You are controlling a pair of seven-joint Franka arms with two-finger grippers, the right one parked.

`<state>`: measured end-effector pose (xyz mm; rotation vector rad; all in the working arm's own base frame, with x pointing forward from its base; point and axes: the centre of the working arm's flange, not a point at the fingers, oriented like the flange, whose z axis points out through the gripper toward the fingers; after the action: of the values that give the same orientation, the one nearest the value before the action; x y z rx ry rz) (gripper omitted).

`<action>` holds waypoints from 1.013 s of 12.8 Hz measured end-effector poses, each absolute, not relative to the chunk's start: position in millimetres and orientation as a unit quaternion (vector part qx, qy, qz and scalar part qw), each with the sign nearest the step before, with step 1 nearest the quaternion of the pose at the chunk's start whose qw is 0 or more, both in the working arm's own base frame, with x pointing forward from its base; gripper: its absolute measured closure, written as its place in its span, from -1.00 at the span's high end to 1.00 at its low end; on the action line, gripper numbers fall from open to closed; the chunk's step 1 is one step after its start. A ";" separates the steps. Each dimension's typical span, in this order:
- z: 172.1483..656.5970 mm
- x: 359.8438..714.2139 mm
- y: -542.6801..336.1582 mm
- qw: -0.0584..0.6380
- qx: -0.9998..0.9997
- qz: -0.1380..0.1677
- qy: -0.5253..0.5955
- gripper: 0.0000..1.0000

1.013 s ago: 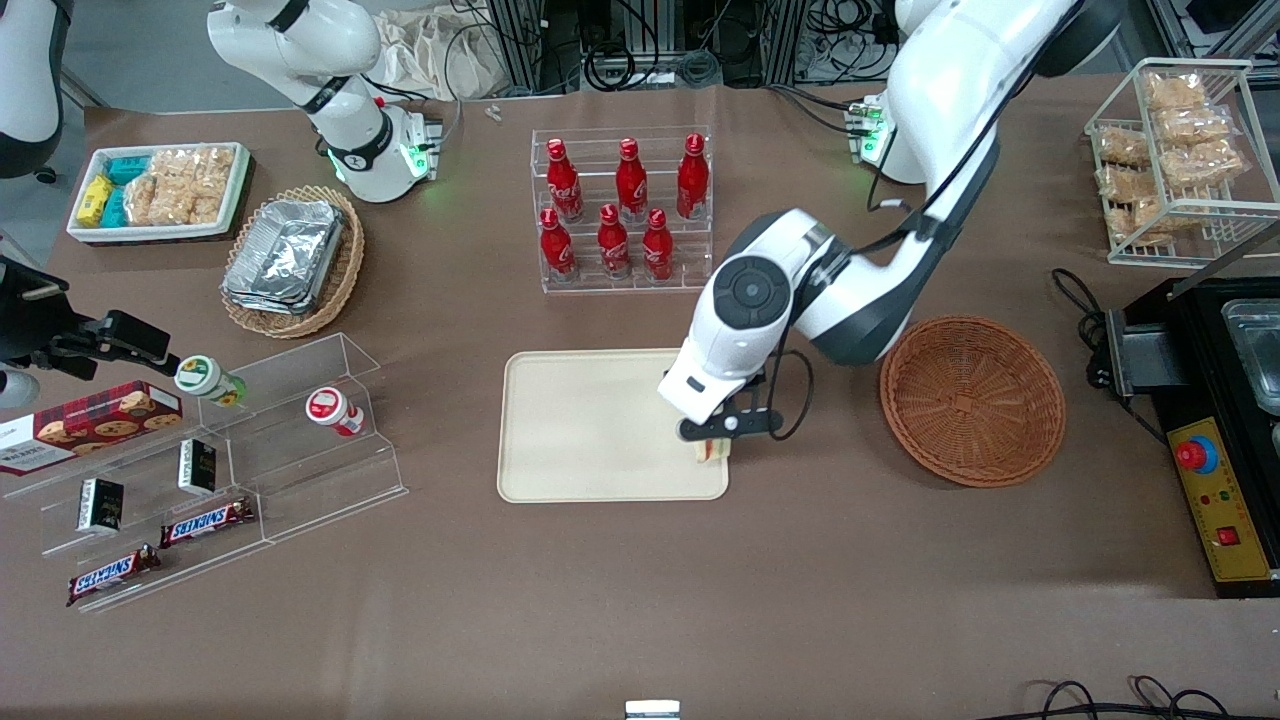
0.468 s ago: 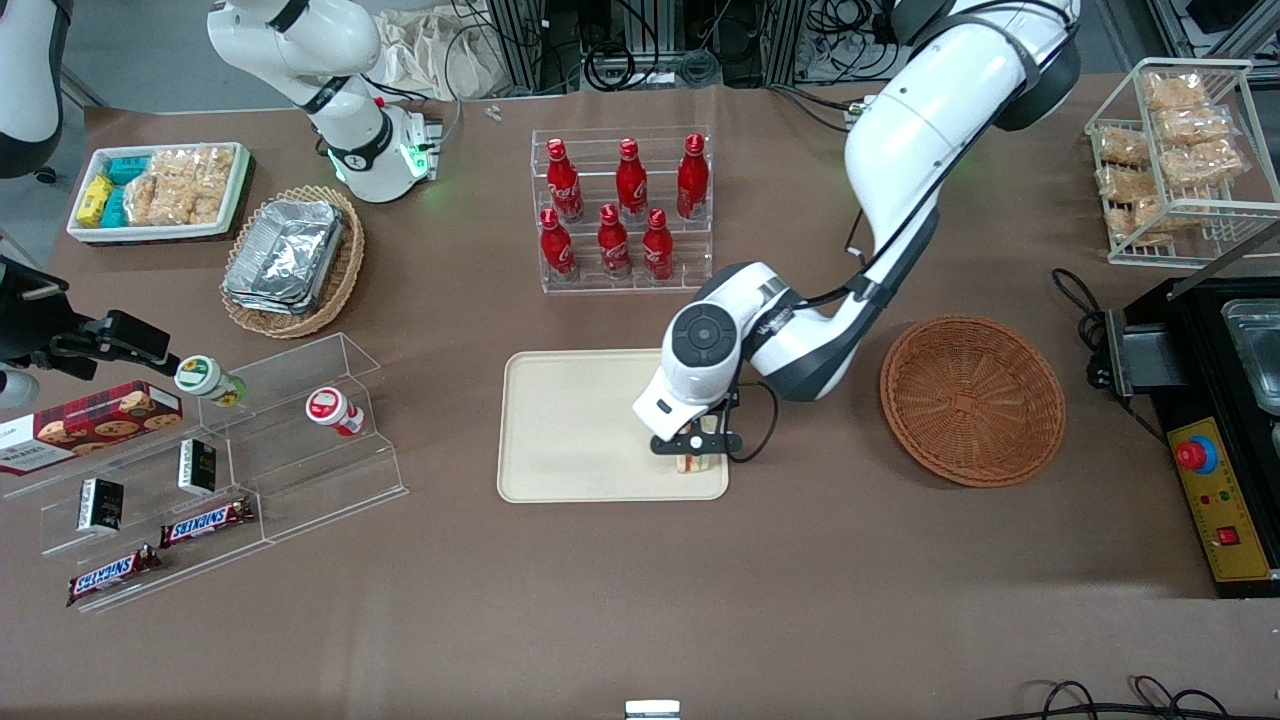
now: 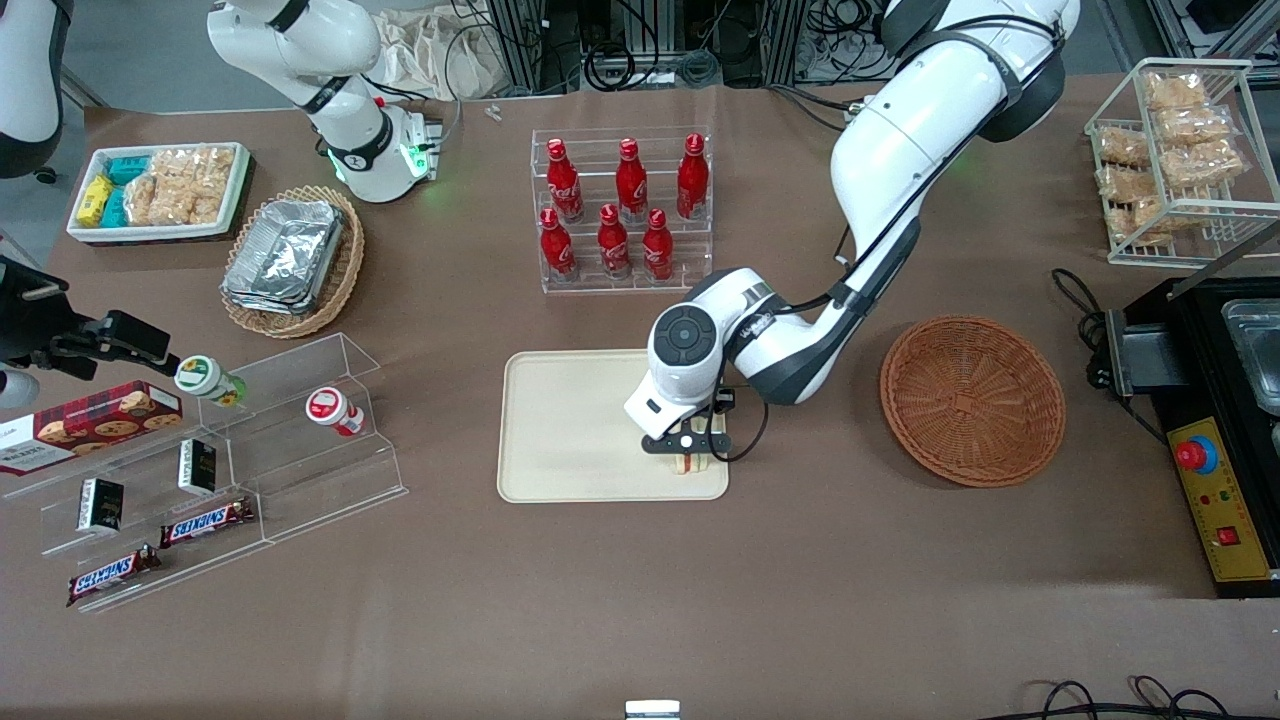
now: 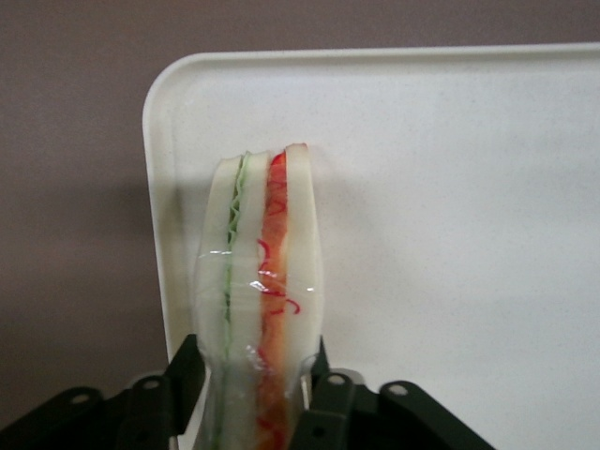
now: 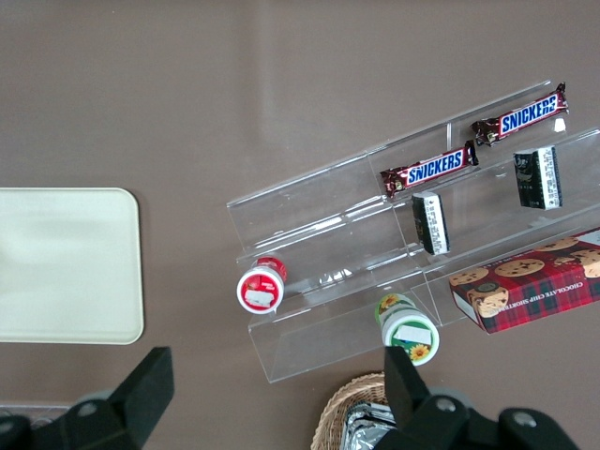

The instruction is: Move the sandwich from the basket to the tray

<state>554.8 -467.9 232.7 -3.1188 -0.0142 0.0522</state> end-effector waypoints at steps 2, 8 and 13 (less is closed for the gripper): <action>247.5 560.3 -470.1 0.005 -0.999 0.004 -0.034 0.58; 421.0 621.7 -361.4 0.012 -0.990 -0.057 -0.132 1.00; 518.4 631.3 -202.4 -0.004 -0.998 0.024 -0.062 1.00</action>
<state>631.3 -202.4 518.4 -3.1428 -0.1959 0.0758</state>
